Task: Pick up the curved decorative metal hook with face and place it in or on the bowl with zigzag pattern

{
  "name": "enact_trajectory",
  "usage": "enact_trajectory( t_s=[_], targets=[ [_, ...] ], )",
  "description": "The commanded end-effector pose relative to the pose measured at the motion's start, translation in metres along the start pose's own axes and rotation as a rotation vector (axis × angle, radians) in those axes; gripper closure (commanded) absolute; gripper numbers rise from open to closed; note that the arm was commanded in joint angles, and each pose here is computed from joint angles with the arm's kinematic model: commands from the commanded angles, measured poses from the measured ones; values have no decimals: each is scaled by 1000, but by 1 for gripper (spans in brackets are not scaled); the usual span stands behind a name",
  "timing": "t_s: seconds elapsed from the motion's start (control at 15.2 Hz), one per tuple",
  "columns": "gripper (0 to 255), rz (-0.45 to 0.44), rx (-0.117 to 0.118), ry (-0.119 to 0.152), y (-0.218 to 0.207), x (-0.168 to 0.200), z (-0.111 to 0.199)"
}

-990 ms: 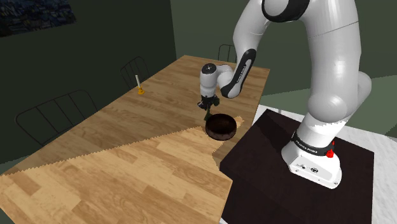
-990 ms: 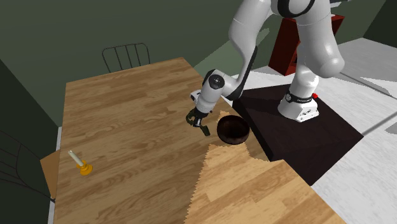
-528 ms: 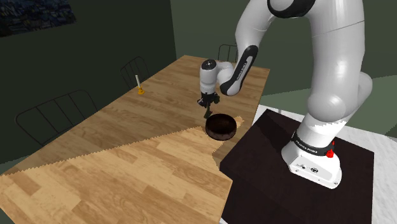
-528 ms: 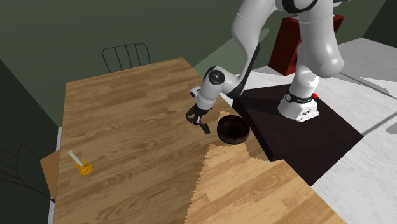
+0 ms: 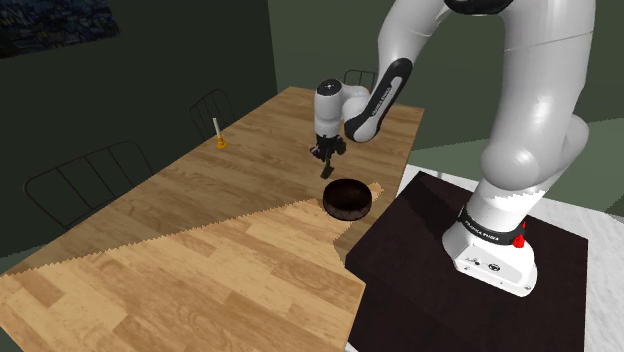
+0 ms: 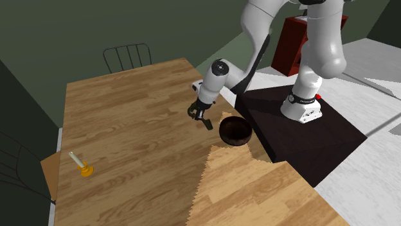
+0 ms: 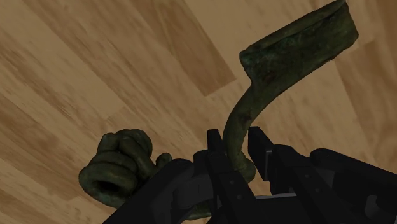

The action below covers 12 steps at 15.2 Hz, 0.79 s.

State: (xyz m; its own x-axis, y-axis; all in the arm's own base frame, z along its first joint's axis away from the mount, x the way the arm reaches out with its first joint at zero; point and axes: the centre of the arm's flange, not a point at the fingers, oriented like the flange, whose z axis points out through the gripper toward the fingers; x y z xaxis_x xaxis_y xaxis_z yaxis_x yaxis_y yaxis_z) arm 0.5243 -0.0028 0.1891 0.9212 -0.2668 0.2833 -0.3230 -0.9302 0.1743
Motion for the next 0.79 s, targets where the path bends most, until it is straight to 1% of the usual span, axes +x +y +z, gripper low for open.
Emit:
enact_trajectory(
  t_s=[0.0,0.73],
  targets=[
    [255,0,0,0,2,4,-11],
    [255,0,0,0,12,20,-65]
  ],
)
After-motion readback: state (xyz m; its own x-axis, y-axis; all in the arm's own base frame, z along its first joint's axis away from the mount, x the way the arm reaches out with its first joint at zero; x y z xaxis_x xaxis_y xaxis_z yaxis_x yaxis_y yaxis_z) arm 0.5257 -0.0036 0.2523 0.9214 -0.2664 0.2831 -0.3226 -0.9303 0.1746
